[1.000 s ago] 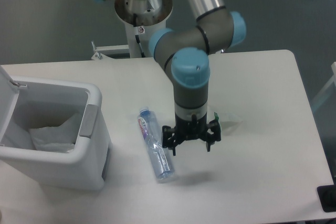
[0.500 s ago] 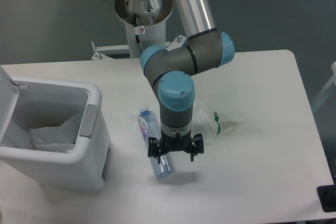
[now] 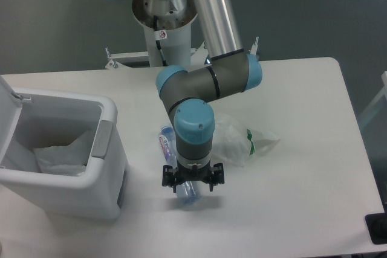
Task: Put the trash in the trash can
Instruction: 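Close the gripper around the clear plastic bottle's cap end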
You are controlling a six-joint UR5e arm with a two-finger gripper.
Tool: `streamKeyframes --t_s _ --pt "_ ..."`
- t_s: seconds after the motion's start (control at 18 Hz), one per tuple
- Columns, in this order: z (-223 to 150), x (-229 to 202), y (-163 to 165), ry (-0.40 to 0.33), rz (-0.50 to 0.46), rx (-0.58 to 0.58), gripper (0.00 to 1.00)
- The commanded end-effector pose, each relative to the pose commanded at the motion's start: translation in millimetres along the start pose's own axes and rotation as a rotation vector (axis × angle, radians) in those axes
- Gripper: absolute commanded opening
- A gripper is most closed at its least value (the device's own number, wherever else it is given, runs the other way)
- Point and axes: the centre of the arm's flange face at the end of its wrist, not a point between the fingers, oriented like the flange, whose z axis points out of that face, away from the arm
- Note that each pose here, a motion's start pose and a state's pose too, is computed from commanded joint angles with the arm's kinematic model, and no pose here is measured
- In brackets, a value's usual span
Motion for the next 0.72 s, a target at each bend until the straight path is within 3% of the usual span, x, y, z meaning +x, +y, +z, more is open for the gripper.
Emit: streamKeyframes --t_s 0.72 --pt "24.7 -0.8 0.3 0.005 0.001 -0.029 1.00"
